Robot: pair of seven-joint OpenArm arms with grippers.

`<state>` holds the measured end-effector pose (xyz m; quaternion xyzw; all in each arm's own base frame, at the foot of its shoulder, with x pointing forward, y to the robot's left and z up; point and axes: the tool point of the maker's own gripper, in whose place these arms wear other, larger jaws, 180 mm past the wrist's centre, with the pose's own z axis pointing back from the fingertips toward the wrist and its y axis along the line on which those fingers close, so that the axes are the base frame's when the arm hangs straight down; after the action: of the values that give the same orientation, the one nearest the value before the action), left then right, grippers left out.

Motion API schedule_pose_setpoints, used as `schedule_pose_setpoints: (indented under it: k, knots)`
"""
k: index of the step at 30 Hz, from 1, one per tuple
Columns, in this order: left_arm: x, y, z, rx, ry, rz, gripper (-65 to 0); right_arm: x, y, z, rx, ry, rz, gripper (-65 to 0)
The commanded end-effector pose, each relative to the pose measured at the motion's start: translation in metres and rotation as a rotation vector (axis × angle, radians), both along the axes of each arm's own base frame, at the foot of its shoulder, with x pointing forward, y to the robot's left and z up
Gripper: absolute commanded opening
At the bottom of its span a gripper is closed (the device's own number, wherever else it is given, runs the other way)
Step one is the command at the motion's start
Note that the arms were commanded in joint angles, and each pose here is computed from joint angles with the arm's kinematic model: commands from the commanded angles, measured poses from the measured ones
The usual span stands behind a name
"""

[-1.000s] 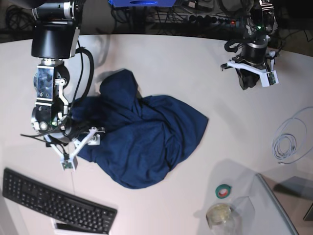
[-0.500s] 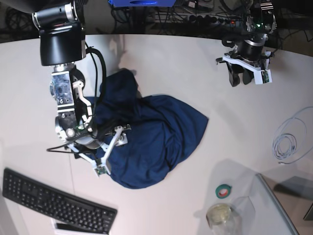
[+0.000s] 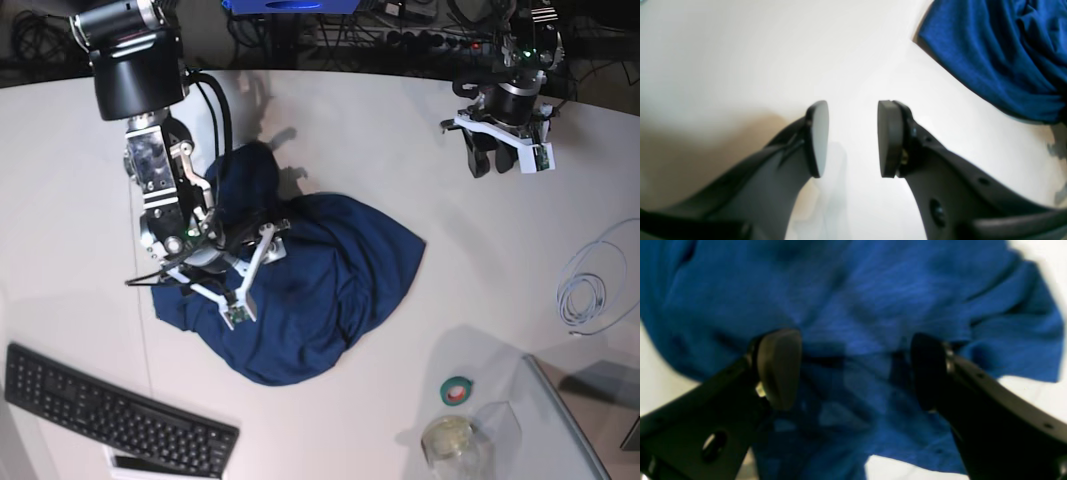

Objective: Layout the t-shirt on the table in an organized manner, then fold the t-shirt properly
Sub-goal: 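Lower the right gripper onto the blue t-shirt and grasp a fold, then lift the grasped shirt fabric with the right gripper and drag it sideways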

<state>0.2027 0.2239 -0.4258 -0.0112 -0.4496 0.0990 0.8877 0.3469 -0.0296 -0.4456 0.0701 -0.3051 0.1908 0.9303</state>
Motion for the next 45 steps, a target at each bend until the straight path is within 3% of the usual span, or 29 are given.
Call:
schedule_pose_setpoints:
  k: [1, 9, 13, 19, 24, 30, 32, 35, 36, 41, 45]
  knots:
    - [0.005, 0.003, 0.009, 0.013, -0.037, -0.002, -41.5, 0.019, 0.003, 0.023, 0.022, -0.078, 0.002, -18.3]
    - [0.006, 0.001, 0.009, 0.010, -0.038, -0.005, -41.5, 0.010, 0.007, 0.018, 0.035, -0.065, 0.003, -18.3]
    - [0.005, 0.003, 0.008, 0.012, -0.034, -0.003, -41.5, 0.001, 0.037, 0.019, 0.025, -0.068, 0.102, -18.3]
    - [-0.001, 0.004, 0.000, 0.008, -0.009, 0.003, -41.5, 0.000, 0.056, 0.023, 0.045, -0.076, 0.126, -18.5]
    - [-0.004, 0.004, -0.004, 0.007, 0.003, 0.006, -41.5, 0.011, 0.054, 0.024, 0.033, -0.078, 0.127, -29.3]
    - [-0.003, 0.004, -0.002, 0.008, -0.003, 0.004, -41.5, 0.014, 0.036, 0.009, 0.038, -0.025, 0.063, -30.9]
    - [-0.003, 0.004, -0.003, 0.008, -0.001, 0.005, -41.5, 0.015, 0.034, 0.009, 0.039, -0.025, 0.057, -40.1]
    - [-0.003, 0.004, -0.003, 0.008, 0.000, 0.005, -41.5, 0.019, 0.032, 0.009, 0.036, -0.023, 0.053, -62.1]
    - [-0.003, 0.004, -0.003, 0.008, -0.001, 0.005, -41.5, 0.018, 0.032, 0.009, 0.036, -0.022, 0.051, -64.1]
    - [-0.002, 0.004, -0.003, 0.008, -0.003, 0.005, -41.5, 0.022, 0.035, 0.034, 0.059, -0.098, 0.048, -64.8]
    - [-0.001, 0.004, -0.001, 0.009, -0.007, 0.004, -41.5, 0.031, 0.023, 0.082, 0.058, -0.199, 0.022, -64.8]
